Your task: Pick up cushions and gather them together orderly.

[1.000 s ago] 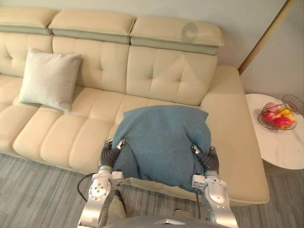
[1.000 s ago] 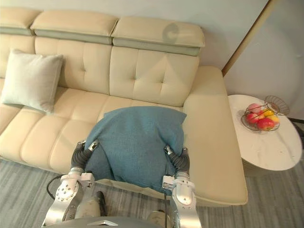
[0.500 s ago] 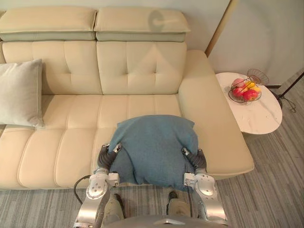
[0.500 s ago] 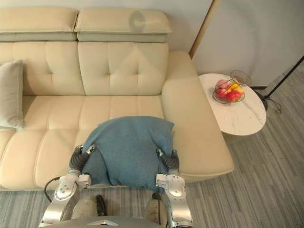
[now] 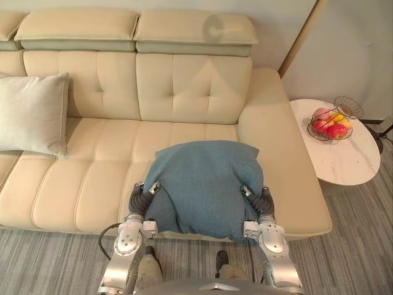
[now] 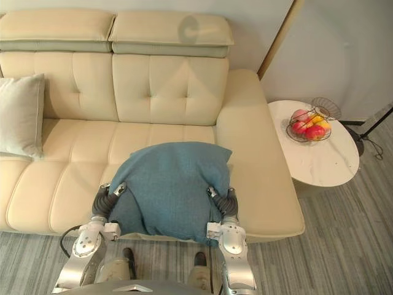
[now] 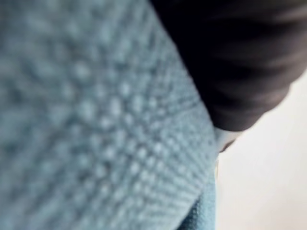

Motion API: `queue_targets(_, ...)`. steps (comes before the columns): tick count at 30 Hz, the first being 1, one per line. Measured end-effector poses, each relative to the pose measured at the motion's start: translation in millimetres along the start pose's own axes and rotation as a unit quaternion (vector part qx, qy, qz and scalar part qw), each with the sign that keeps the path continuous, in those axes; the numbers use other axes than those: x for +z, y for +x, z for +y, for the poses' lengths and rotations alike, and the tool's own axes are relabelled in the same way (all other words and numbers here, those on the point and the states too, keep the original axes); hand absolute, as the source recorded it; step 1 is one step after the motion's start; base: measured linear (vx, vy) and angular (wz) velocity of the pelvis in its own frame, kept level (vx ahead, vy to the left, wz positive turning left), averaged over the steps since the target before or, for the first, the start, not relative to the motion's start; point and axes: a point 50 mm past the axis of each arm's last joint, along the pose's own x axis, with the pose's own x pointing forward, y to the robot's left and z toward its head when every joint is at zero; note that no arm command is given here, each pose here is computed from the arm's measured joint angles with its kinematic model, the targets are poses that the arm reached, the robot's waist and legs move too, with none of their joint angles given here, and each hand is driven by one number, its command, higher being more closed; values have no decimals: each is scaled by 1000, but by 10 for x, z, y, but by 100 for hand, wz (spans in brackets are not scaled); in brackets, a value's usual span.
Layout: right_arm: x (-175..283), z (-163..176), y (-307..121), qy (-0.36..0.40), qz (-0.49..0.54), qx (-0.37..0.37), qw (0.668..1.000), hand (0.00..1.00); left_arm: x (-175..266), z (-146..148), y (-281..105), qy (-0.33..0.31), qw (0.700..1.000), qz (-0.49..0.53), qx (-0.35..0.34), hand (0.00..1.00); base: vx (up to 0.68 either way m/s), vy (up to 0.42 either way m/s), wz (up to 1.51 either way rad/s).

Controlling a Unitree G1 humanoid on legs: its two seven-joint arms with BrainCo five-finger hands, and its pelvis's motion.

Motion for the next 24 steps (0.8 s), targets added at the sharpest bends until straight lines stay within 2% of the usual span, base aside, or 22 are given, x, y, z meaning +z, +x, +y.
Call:
queue_targets(5,353,152,242,8,-70,8,997,100,333,-15,253,14,997,-68,20,100,-50,-25,4)
queue_targets(10,1052,365,523,13,-199,-20,980,100,985,-79,570,25,979,-191,63,100,-120,1,-5)
queue_targets(13,1698,450,641,36,-304,-65,950,100,1638,-147,770,29,951,-296,84,100,-173,-16,13)
queue_targets(14,1790,455,652,40,-318,-72,944,100,1734,-158,799,30,946,-309,88,100,-163,-57,26)
queue_targets(15,2166,481,706,53,-368,-96,923,100,2113,-196,898,35,928,-358,99,100,-121,-59,20)
queue_targets(17,2349,486,729,58,-389,-110,913,100,2297,-227,939,35,920,-377,103,100,-100,-64,22)
queue_targets(18,2619,461,722,75,-419,-129,896,100,2587,-282,961,33,905,-410,106,100,-80,-59,29)
queue_targets(23,3381,335,606,139,-490,-192,839,100,3519,-435,814,20,848,-514,126,100,-59,-61,17)
queue_targets(24,3500,316,619,148,-489,-200,836,100,3654,-476,791,20,841,-525,129,100,-23,-51,16)
